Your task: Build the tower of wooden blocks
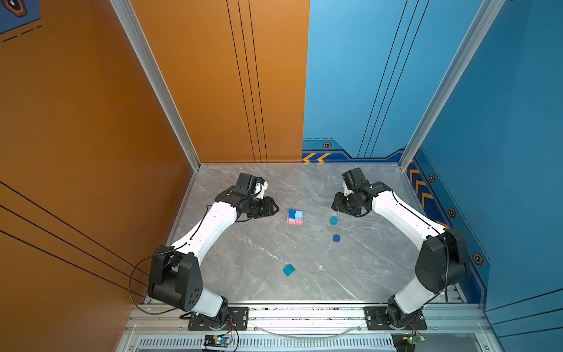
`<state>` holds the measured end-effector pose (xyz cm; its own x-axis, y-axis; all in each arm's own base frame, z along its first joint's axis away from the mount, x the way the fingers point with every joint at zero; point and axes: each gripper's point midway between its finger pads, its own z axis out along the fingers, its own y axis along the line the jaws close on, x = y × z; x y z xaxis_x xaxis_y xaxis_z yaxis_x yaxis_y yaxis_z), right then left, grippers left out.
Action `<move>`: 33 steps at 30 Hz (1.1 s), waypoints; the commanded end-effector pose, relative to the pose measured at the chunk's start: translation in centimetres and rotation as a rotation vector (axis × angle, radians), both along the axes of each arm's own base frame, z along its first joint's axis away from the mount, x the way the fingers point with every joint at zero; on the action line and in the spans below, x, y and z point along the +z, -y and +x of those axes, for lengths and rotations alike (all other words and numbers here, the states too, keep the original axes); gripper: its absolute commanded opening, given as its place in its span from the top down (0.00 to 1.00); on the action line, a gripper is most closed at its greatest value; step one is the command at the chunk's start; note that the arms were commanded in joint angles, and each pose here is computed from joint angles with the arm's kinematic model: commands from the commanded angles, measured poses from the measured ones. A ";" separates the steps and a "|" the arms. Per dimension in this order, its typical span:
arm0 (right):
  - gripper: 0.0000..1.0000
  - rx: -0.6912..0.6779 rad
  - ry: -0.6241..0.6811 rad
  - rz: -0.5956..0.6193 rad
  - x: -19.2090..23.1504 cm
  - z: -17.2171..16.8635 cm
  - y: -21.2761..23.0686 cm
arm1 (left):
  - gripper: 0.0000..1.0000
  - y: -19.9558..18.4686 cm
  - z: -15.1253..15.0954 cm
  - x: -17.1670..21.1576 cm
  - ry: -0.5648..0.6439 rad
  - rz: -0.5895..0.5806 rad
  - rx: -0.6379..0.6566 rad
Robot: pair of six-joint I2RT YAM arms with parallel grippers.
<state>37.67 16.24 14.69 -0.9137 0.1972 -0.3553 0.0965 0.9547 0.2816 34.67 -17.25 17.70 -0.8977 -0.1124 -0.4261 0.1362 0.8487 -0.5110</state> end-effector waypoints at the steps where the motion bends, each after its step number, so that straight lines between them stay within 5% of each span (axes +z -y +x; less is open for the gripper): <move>1: 0.49 0.046 -0.064 -0.126 -1.3 -0.3 1.3 | 0.51 -1.4 0.1 1.7 0.091 0.013 0.040; 19: 0.48 0.132 -0.102 -0.233 -3.7 0.9 -0.1 | 0.46 -6.9 -3.1 3.8 0.359 0.031 0.219; 33: 0.46 0.171 -0.083 -0.275 -4.2 0.9 -0.2 | 0.43 -7.7 -5.6 4.3 0.342 0.056 0.237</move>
